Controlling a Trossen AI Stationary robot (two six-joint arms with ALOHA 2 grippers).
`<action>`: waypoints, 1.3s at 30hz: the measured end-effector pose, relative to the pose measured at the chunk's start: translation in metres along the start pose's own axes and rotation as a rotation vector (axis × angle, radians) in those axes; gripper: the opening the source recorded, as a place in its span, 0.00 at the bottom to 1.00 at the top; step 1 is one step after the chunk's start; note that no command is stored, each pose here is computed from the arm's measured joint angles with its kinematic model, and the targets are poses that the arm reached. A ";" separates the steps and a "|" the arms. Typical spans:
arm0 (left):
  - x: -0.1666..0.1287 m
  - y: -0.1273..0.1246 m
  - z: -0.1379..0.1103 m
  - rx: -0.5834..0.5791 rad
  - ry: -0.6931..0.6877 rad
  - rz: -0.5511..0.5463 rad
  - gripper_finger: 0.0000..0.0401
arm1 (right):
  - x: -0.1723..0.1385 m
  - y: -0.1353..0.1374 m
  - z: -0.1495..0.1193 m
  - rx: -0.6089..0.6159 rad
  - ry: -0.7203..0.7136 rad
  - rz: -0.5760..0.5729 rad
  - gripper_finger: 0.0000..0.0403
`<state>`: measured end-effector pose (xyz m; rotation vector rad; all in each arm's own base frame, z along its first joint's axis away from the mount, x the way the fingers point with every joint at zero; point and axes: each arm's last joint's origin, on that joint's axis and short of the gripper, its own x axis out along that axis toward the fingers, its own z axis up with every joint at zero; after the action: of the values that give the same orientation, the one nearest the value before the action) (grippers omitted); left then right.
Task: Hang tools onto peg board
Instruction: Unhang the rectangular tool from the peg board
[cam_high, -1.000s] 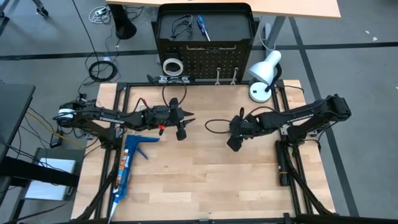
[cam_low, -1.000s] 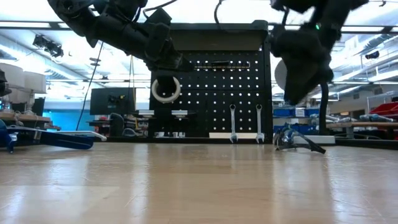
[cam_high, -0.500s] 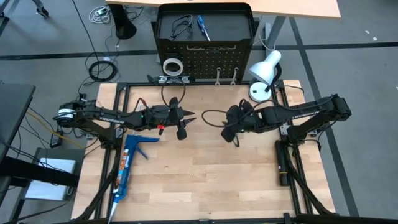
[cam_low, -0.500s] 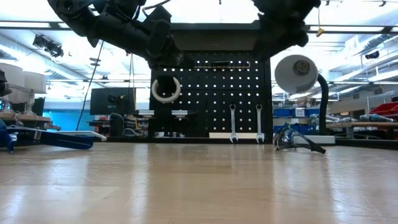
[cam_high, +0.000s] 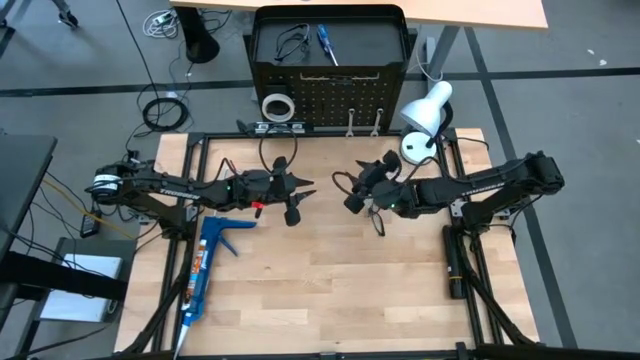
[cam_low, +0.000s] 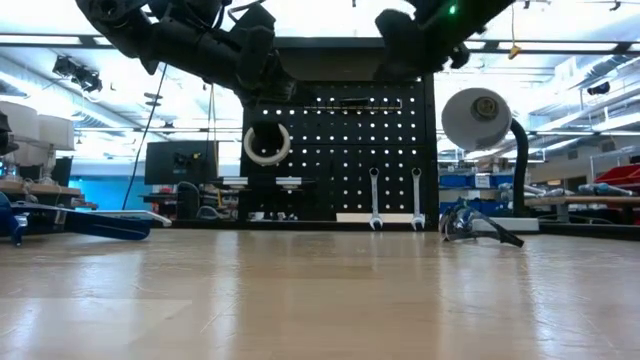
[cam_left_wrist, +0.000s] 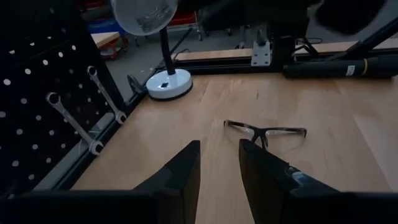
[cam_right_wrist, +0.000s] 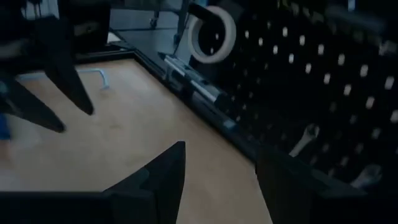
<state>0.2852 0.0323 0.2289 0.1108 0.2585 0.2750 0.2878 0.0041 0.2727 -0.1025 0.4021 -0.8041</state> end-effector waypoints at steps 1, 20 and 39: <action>0.000 0.000 0.000 0.001 0.003 0.000 0.29 | 0.003 -0.001 -0.001 -0.038 -0.023 -0.004 0.49; -0.003 -0.006 -0.002 0.103 -0.037 0.049 0.29 | 0.085 -0.049 0.012 -0.826 -0.062 -0.311 0.52; -0.003 -0.003 -0.005 0.132 -0.005 0.082 0.29 | 0.141 -0.079 0.030 -0.700 -0.184 -0.567 0.64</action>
<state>0.2823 0.0291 0.2247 0.2533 0.2671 0.3389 0.3333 -0.1537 0.2757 -0.9709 0.4714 -1.1677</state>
